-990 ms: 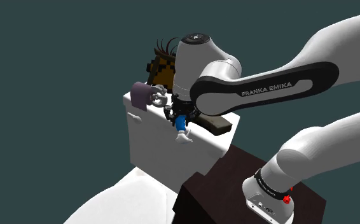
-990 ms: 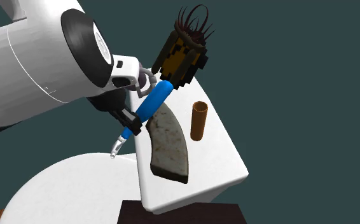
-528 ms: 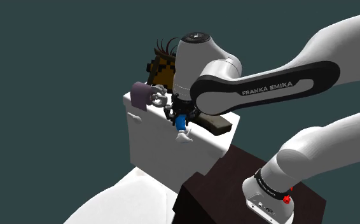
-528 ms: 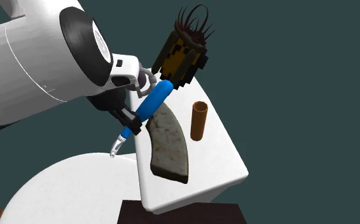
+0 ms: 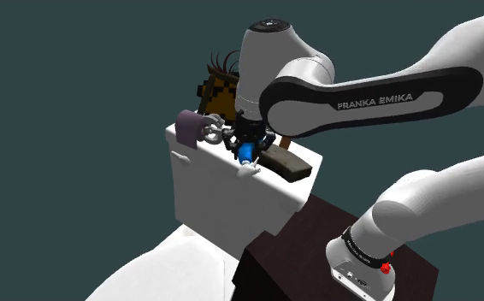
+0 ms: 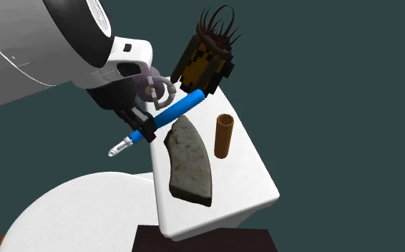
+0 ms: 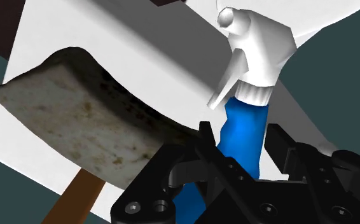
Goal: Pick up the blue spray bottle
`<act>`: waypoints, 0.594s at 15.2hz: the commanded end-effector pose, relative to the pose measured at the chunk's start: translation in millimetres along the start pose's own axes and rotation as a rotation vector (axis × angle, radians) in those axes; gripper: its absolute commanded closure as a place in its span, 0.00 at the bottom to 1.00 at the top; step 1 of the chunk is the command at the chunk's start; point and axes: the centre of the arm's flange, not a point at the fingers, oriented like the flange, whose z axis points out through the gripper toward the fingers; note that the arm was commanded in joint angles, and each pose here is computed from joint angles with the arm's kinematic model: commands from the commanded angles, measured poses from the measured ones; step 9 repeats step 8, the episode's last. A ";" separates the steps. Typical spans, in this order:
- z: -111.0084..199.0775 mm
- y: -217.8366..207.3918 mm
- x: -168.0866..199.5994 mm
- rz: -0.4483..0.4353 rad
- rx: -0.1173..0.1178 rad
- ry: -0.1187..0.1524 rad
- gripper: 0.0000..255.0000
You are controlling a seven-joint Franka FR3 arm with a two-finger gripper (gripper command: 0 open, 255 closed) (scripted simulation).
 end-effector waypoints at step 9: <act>-37.3 2.6 5.2 0.000 0.000 0.000 1.00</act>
